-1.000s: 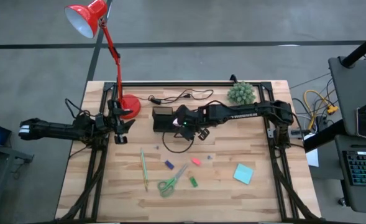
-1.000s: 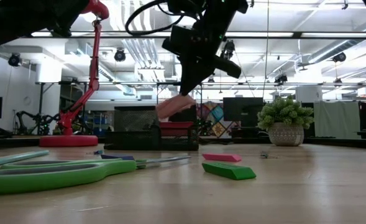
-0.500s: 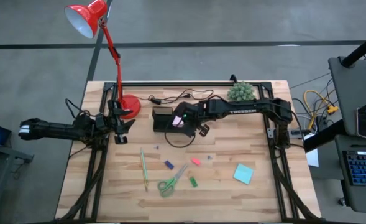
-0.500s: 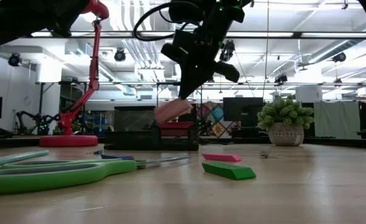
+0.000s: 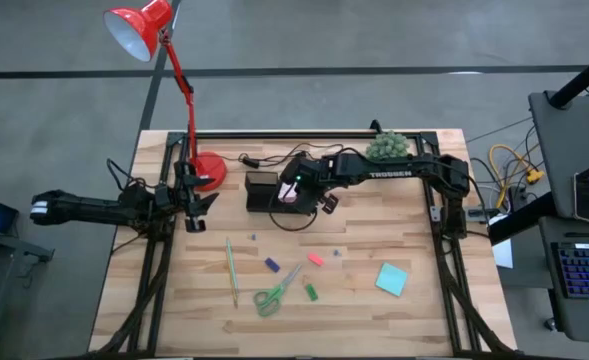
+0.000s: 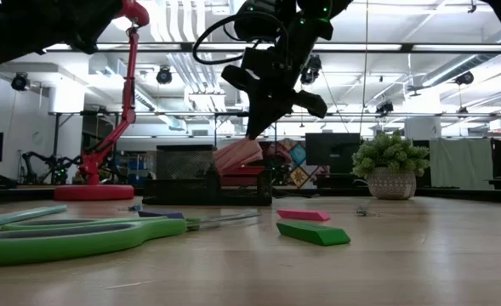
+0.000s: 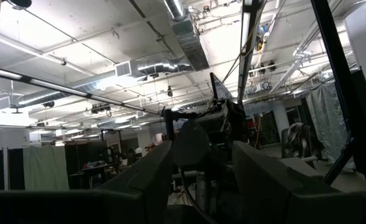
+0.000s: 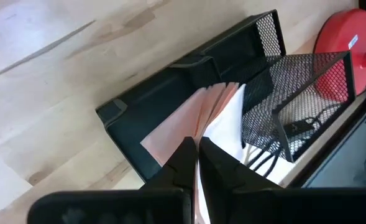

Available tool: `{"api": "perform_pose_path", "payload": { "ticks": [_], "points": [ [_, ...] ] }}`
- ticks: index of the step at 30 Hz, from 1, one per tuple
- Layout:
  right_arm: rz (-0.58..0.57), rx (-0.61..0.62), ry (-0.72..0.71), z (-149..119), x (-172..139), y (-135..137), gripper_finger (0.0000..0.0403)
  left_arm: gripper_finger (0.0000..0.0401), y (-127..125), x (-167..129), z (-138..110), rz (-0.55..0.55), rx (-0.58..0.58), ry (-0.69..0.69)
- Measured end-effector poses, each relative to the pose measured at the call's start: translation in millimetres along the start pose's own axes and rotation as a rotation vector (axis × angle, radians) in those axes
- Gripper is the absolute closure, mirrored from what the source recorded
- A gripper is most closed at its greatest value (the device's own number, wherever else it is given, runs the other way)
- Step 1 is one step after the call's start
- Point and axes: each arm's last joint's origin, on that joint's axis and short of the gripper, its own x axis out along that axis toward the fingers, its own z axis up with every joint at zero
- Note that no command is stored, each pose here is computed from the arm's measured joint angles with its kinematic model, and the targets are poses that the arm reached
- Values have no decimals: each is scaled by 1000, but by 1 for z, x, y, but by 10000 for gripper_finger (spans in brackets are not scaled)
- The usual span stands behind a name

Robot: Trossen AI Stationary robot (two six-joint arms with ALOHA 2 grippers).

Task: Pick and place office supplies into organizer
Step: Put the pink sticky notes into the black mesh desk organizer

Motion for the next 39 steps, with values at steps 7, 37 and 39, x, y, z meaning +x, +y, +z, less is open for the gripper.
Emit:
{"api": "perform_pose_path", "payload": {
  "ticks": [7, 37, 39],
  "points": [
    [-2, -21, -17, -4, 12, 7, 395, 246, 0, 0, -1, 0, -2, 2],
    [-29, -3, -36, -15, 25, 12, 394, 246, 0, 0, -1, 12, -3, 5],
    [-29, -3, -36, -15, 25, 12, 394, 246, 0, 0, -1, 13, -3, 6]
  ]
}}
